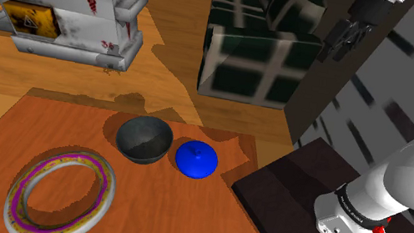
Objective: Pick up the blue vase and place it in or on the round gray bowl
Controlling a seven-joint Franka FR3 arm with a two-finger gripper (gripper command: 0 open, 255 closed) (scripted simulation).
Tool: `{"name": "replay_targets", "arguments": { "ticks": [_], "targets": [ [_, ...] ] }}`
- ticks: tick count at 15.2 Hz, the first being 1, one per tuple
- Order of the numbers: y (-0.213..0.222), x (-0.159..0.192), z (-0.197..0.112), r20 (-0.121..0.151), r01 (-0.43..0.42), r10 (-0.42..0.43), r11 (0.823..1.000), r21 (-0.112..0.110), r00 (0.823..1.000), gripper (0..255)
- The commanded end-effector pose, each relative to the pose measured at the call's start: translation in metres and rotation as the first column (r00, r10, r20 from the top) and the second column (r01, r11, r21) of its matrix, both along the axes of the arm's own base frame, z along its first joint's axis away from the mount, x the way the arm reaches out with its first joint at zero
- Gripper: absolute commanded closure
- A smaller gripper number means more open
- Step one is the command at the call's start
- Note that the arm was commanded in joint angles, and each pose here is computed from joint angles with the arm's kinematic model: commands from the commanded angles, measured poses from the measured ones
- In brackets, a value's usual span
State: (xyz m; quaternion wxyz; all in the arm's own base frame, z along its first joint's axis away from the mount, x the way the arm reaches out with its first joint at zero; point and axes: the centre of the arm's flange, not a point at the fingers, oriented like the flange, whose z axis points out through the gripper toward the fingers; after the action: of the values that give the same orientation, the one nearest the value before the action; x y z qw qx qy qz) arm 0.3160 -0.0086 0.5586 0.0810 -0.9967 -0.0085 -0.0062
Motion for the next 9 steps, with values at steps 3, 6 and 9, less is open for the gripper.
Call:
{"name": "replay_targets", "arguments": {
  "ticks": [3, 6, 9],
  "targets": [
    [0.02, 0.006, -0.018, -0.003, -0.01, 0.01, 1.0, -0.008, 1.0, 0],
    [0.049, 0.016, -0.045, -0.007, -0.026, 0.026, 0.999, -0.019, 1.0, 0],
    [0.078, 0.024, -0.072, -0.011, -0.041, 0.041, 0.999, -0.03, 0.999, 0]
  ]
}}
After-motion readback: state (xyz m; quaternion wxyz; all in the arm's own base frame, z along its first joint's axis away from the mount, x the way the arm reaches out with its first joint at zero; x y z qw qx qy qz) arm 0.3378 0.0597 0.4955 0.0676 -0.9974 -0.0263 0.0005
